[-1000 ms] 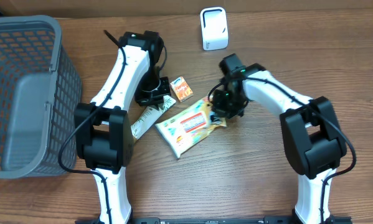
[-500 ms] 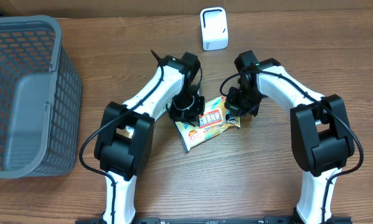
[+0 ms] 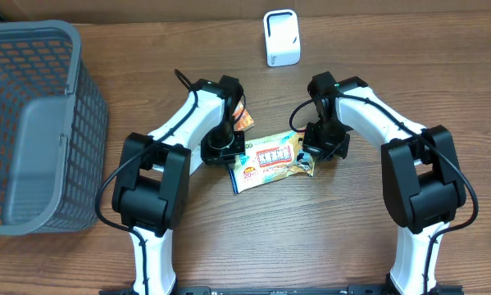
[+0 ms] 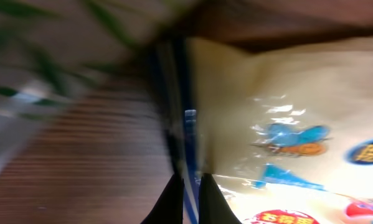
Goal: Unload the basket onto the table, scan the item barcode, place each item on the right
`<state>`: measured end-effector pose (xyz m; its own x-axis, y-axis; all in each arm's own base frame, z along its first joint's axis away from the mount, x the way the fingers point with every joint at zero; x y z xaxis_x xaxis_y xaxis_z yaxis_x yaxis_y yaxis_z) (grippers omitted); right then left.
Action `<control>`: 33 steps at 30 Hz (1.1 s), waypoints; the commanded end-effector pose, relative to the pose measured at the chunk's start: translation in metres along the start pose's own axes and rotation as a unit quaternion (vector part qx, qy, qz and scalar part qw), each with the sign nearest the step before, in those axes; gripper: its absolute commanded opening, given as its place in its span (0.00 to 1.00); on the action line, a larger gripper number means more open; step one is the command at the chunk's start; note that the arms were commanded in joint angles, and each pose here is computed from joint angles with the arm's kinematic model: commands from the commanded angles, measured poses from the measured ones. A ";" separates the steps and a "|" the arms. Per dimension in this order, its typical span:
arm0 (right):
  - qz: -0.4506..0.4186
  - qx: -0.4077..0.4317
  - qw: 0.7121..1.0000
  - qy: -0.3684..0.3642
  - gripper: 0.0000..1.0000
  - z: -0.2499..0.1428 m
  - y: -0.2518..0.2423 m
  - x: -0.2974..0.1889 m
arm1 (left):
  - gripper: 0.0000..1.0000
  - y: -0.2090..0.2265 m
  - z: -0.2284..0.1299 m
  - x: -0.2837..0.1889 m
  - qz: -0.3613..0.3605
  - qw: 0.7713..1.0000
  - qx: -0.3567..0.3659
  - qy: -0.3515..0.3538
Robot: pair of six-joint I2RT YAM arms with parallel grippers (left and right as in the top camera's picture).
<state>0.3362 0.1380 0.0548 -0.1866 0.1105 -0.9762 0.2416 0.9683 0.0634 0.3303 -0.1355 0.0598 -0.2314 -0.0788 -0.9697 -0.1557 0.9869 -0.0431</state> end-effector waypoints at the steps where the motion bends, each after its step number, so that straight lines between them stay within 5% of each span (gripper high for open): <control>1: -0.011 -0.009 0.999 -0.039 0.04 0.009 0.000 -0.027 | 0.04 0.012 0.003 0.003 0.034 0.999 -0.016 -0.013; 6: 0.134 -0.152 0.979 -0.010 0.04 -0.004 0.043 -0.061 | 0.04 0.010 0.003 0.003 0.033 0.999 -0.016 -0.015; 11: 0.188 -0.184 0.965 -0.006 0.04 -0.010 0.064 -0.063 | 0.04 0.009 0.006 0.003 0.029 0.999 -0.017 -0.022; 18: 0.174 -0.198 0.965 0.018 0.04 -0.025 0.075 -0.026 | 0.04 0.009 0.006 0.003 0.029 0.999 -0.021 -0.022; 23: 0.059 -0.131 0.990 0.014 0.04 -0.024 0.035 0.007 | 0.04 0.009 0.006 0.003 0.030 0.999 -0.021 -0.022; 33: -0.051 -0.099 0.994 0.020 0.04 -0.022 -0.011 0.012 | 0.04 0.010 0.006 0.003 0.034 0.999 -0.013 -0.022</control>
<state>0.3087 0.1576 0.0528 -0.2639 0.1581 -0.9515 0.0307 0.9873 0.1556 0.3376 -0.1263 0.0577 -0.1928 -0.0296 -0.9808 -0.1774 0.9841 0.0051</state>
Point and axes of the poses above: each gripper's point midway between its finger pads, its own x axis out along the fingers, its own y axis along the line the jaws close on, z = x × y, the point moved 5 cm from there along -x, back along the fingers, and after that the axes turned 3 degrees about -x, right-handed, at the moved point
